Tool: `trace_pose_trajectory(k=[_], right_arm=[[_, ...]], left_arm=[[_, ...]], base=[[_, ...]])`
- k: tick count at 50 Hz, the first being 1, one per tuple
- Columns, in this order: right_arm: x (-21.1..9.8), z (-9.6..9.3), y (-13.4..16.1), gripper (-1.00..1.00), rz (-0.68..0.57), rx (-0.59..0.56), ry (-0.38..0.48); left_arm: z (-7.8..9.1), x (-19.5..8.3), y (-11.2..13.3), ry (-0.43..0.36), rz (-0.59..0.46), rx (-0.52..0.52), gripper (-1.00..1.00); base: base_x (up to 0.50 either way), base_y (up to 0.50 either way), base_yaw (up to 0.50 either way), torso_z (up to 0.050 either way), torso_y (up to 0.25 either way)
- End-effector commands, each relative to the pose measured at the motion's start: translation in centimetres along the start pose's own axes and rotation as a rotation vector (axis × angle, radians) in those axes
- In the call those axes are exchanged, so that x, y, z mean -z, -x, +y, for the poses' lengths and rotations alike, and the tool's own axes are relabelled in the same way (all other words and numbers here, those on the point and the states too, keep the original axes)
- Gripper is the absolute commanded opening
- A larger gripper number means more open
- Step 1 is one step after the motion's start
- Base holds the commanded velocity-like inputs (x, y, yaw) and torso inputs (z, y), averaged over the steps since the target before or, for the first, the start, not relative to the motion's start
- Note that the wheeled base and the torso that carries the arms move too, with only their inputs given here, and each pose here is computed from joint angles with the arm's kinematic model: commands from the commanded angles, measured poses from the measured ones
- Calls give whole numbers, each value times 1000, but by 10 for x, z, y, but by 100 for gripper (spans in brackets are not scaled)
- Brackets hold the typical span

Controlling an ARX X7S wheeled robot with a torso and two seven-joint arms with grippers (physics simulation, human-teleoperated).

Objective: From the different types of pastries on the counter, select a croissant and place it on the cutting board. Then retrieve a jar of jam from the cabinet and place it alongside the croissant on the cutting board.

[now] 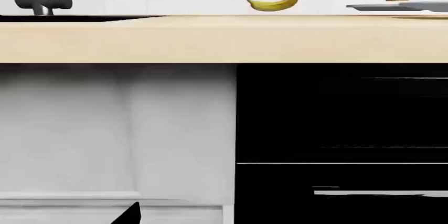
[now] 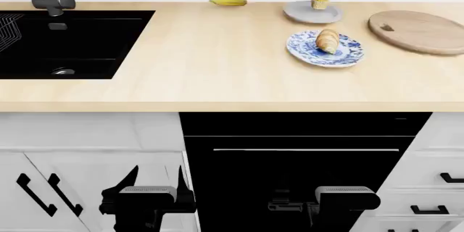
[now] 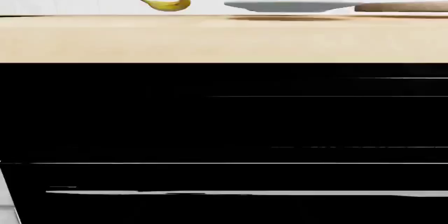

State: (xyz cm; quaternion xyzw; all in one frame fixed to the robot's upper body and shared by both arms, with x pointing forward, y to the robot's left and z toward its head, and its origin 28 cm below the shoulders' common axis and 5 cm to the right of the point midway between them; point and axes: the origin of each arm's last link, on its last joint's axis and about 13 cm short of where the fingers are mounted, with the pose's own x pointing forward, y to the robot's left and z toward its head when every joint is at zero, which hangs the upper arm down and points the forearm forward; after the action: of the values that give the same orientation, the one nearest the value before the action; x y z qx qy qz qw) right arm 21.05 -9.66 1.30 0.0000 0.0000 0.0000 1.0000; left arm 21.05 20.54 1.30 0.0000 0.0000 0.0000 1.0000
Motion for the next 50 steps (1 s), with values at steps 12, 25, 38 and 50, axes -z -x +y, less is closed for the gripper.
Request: trace_pose_trajectory(k=[12,25,38,50], right_arm=[[0,1,1,100,5,6,-1],[0,1,1,100,9,10,-1],[-2,1,0,100,0,10,-12],[-35,-4,0,100,16,-13,-37]], left_arm=[[-1,0,-2,1,8,7,100],[0,-3,-6,3,4,2,100],[0,-3,-7,-13,12,7,100],[-4,-45,-6,-9,-15,53,100]], base=[[0,-1,0,0,0],[0,-259,0,0,0],[0,-265,0,0,0],[0,-12,0,0,0]])
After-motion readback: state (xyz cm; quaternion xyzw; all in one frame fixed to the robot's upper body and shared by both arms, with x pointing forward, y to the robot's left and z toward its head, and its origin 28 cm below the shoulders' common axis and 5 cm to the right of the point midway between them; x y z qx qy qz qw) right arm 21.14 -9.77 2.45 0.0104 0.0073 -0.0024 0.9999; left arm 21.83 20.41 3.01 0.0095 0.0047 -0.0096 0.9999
